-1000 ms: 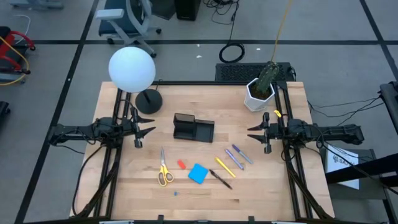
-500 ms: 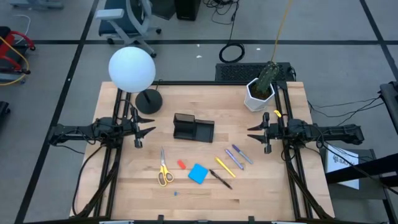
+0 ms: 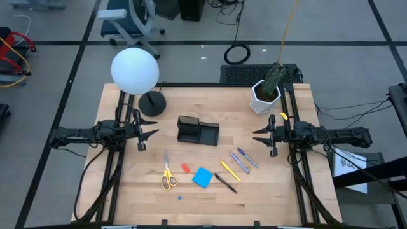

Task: Pick and place office supplies into organizer
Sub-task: Put the blue pen into the black desk organizer

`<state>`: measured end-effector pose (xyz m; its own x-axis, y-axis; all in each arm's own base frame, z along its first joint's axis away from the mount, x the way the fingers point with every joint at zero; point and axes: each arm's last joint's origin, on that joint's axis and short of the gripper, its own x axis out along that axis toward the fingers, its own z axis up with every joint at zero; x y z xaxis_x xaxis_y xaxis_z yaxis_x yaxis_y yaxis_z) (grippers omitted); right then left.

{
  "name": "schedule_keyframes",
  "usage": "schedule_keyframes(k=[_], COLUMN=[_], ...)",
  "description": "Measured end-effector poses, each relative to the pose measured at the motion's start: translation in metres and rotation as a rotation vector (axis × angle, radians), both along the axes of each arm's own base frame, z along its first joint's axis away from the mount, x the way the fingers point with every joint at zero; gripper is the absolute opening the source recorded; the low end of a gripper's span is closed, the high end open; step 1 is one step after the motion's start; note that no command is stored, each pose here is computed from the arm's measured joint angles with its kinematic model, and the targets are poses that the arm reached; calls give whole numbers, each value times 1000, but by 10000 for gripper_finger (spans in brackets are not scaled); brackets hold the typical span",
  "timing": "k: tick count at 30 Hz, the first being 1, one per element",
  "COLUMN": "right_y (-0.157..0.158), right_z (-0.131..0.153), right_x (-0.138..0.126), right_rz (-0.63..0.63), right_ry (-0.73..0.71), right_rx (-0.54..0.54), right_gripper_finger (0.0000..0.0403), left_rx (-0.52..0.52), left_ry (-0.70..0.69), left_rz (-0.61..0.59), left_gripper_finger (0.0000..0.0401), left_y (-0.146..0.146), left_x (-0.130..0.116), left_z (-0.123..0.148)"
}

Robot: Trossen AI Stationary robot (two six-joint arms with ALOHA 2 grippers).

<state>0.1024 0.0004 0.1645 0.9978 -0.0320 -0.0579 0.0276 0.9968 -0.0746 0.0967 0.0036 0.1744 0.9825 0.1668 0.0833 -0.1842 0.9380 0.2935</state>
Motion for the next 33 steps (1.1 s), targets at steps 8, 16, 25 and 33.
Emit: schedule_keyframes(k=[8,16,25,33], right_y=[0,0,0,0], right_z=[5,6,7,21], right_x=[0,0,0,-1], right_rz=[-2,-3,-3,8], right_ry=[-50,-68,-73,-227], right_rx=[38,96,96,138], right_gripper_finger=[105,105,105,105], left_rx=[-43,-116,-112,-110], left_ry=[-6,-18,-17,-17], left_rz=[-3,-10,-9,-9], left_gripper_finger=[154,154,154,154], left_y=[0,0,0,0], left_x=[0,0,0,0], left_z=[0,0,0,0])
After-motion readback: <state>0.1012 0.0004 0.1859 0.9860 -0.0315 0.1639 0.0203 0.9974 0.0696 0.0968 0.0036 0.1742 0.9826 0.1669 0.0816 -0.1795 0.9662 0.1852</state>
